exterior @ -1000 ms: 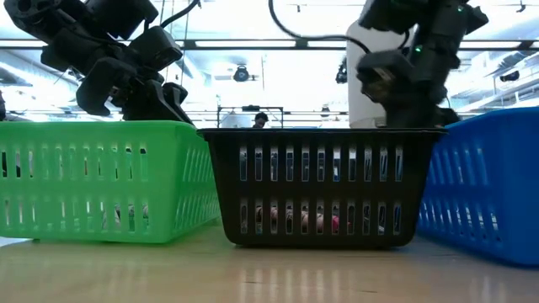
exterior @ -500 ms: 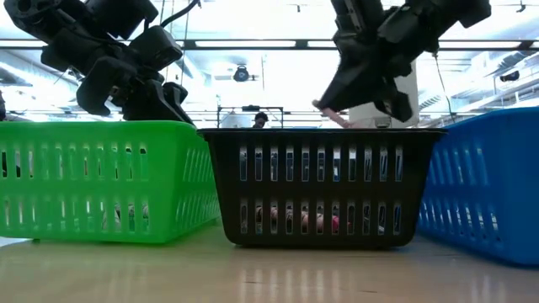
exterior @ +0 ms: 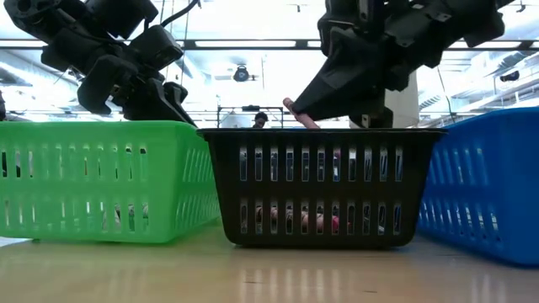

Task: Sort crayons
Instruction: Put the pink crayon into the black bin

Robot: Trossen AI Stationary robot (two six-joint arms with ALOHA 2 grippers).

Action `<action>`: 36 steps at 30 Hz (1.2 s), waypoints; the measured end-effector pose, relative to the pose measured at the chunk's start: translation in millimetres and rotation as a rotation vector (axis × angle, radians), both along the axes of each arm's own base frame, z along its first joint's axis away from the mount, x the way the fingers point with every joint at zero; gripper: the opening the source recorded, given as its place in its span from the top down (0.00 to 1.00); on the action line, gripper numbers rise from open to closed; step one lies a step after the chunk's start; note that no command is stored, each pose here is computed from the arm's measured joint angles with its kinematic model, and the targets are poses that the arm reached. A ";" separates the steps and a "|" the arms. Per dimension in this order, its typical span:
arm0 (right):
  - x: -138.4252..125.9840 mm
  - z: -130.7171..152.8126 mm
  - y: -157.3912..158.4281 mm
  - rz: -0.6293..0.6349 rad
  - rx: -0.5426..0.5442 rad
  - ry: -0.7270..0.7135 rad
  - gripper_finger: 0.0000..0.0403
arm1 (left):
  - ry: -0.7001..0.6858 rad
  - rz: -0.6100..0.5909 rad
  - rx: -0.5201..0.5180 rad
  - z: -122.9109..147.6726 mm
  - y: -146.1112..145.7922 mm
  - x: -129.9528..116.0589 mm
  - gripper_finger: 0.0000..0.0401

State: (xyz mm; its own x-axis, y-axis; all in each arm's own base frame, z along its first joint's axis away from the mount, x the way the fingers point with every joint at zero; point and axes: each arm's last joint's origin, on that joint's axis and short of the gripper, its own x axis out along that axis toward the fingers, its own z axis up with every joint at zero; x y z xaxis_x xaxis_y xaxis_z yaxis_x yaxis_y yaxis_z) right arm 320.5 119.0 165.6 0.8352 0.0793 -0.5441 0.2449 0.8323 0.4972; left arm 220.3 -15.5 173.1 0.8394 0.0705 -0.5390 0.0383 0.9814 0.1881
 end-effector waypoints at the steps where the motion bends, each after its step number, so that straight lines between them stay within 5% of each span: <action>1: 0.4 -0.7 1.8 0.004 0.004 -0.007 0.89 | -0.001 0.000 0.000 0.0 0.0 0.0 0.71; 22: -1.0 4.1 -7.1 0.003 0.060 0.033 0.76 | -0.005 0.000 0.000 0.4 0.0 0.3 0.71; 30: -29.0 20.9 -30.6 -0.138 -0.088 0.209 0.77 | 0.001 0.002 -0.003 -0.1 0.0 -0.1 0.71; 36: -56.6 13.1 -46.5 -0.136 -0.169 0.511 0.77 | 0.001 0.003 -0.004 -0.1 0.0 -0.1 0.71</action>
